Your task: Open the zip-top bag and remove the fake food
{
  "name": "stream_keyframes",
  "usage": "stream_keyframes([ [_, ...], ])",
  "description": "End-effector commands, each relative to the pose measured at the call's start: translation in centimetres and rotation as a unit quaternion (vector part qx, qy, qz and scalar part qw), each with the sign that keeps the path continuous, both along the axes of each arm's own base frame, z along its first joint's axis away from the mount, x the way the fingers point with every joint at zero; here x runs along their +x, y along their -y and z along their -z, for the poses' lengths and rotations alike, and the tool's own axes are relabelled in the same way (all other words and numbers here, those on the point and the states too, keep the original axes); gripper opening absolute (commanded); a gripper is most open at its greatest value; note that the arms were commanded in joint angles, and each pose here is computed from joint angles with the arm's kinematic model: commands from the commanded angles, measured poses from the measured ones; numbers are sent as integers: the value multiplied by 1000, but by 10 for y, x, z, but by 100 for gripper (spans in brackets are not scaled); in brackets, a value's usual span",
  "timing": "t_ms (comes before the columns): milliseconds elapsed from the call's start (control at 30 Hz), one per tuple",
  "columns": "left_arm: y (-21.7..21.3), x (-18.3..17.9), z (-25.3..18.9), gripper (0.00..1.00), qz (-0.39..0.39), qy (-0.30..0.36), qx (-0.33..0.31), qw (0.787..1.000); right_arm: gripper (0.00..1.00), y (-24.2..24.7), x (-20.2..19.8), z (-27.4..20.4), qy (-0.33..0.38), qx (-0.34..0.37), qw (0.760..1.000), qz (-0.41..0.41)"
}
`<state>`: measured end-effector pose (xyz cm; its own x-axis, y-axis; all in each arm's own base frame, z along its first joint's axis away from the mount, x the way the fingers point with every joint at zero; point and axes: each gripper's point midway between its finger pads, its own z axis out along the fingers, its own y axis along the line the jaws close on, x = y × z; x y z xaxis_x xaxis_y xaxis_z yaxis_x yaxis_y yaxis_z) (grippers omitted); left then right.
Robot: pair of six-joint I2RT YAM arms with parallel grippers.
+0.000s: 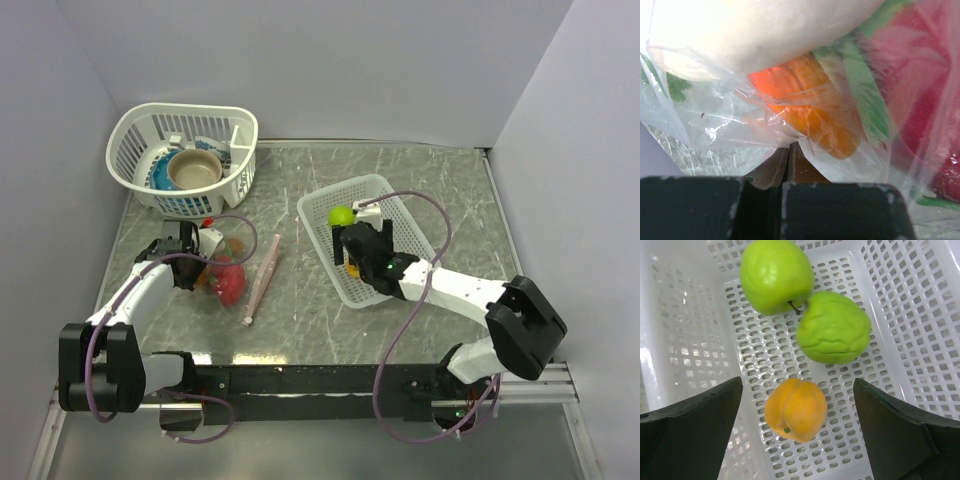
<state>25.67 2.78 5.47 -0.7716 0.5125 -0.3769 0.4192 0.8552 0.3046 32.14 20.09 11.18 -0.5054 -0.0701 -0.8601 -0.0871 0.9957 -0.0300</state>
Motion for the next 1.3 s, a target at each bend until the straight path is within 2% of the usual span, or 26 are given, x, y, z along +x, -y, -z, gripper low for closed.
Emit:
stream_keyframes([
  [0, 7, 8, -12, 1, 8, 18, -14, 1000, 100, -16, 7, -58, 55, 62, 997, -3],
  [100, 8, 9, -9, 1, 8, 14, -19, 1000, 100, -45, -13, -82, 88, 71, 991, -69],
  [200, 9, 10, -8, 1, 7, 14, -20, 1000, 98, -82, -38, -82, 106, 42, 984, -140],
  [267, 9, 11, -7, 1, 7, 13, -21, 1000, 88, -103, -45, -65, 87, 27, 981, -171],
  [300, 10, 11, -7, 1, 7, 12, -22, 1000, 76, -114, -49, -59, 79, 34, 979, -187],
  [367, 11, 14, -8, 1, 6, 15, -25, 1000, 62, -136, -58, -32, 49, 34, 972, -226],
  [400, 12, 16, -6, 1, 8, 15, -29, 999, 48, -147, -61, -28, 48, 44, 969, -237],
  [467, 14, 19, -6, 1, 7, 16, -34, 999, 41, -163, -64, -4, 25, 36, 965, -258],
  [533, 18, 23, -2, 1, 8, 11, -38, 999, 40, -180, -64, 0, 26, 45, 961, -271],
  [667, 24, 30, 3, 1, 13, 7, -40, 999, 44, -207, -58, 18, 16, 38, 955, -293],
  [1000, 34, 43, 7, 1, 23, 0, -41, 999, 57, -253, -45, 17, 22, 52, 944, -325],
  [1033, 35, 44, 7, 1, 24, 0, -42, 999, 60, -257, -44, 16, 23, 55, 943, -328],
  [1067, 36, 44, 7, 1, 25, -2, -44, 999, 69, -259, -45, 22, 19, 54, 942, -331],
  [1133, 41, 46, 7, 1, 28, -4, -48, 998, 80, -266, -48, 23, 14, 63, 936, -345],
  [1167, 44, 46, 7, 1, 31, -6, -50, 998, 93, -270, -50, 26, 10, 67, 934, -351],
  [1200, 46, 47, 7, 1, 31, -6, -51, 998, 98, -274, -52, 25, 8, 74, 931, -358],
  [1267, 49, 47, 8, 1, 35, -7, -51, 998, 100, -284, -60, 25, 1, 96, 919, -382],
])
